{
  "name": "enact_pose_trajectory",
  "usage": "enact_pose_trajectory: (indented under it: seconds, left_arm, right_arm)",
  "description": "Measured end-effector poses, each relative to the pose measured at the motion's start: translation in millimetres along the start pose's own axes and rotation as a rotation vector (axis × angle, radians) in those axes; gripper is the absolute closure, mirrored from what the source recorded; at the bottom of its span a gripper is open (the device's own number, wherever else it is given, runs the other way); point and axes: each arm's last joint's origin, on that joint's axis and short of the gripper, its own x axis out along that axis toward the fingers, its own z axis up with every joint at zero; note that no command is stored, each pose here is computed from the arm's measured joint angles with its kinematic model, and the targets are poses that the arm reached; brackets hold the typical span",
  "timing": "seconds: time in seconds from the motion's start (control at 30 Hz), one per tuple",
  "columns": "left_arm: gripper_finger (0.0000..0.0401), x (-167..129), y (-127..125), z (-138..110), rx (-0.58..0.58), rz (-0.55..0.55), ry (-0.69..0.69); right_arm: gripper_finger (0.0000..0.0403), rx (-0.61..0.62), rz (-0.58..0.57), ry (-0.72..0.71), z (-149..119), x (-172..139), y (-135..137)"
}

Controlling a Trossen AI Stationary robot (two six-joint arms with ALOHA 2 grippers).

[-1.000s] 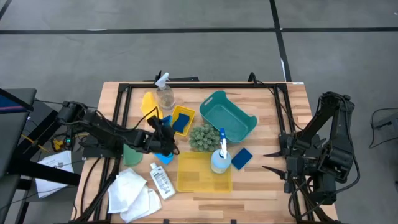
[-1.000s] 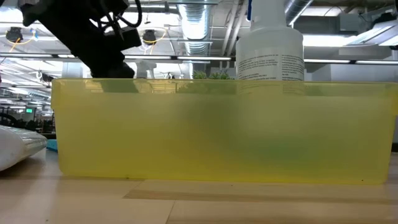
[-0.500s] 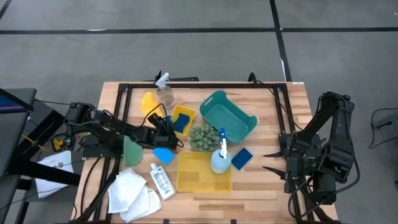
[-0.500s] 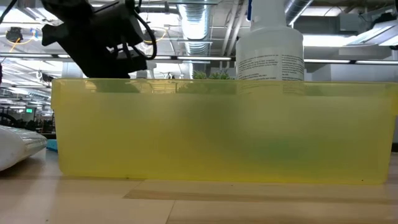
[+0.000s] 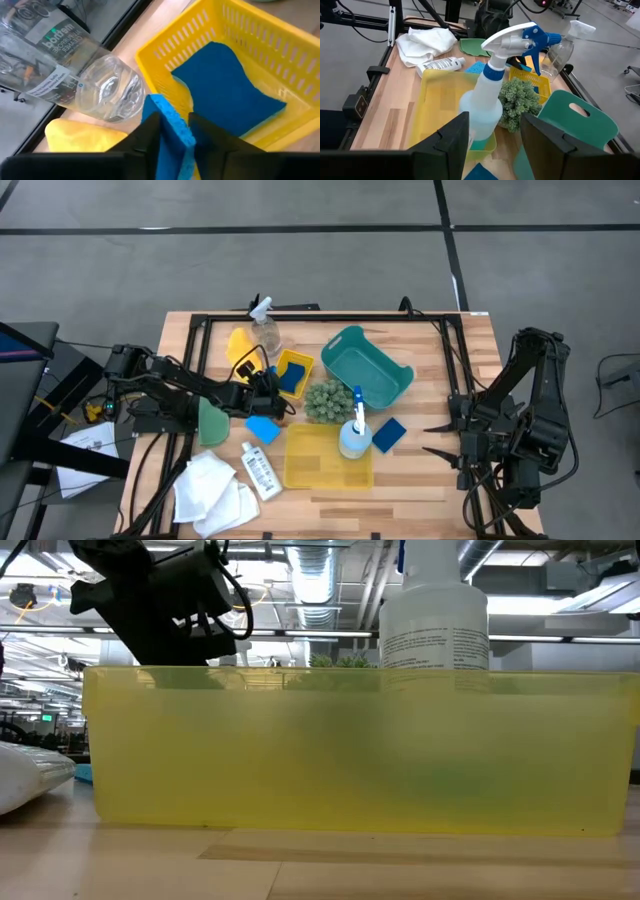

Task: Pick & Place Kitchen Items
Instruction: Put the blue sponge into the top yellow bin

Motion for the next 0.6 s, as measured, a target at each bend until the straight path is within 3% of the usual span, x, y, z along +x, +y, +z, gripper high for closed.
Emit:
enact_pose_trajectory:
  seconds: [0.23,0.6]
  left_arm:
    - [0.0391,-2.6,-0.3,-3.4,0.043,0.002,0.012]
    - [0.0395,-16.7,14.0,0.0,0.041,0.020,-0.014]
  right_arm:
    - [0.0235,0.001,0.000,0.000,0.1,0.0,0.1]
    - [0.0235,0.011,-0.020,0.003,1.5,4.0,-1.7]
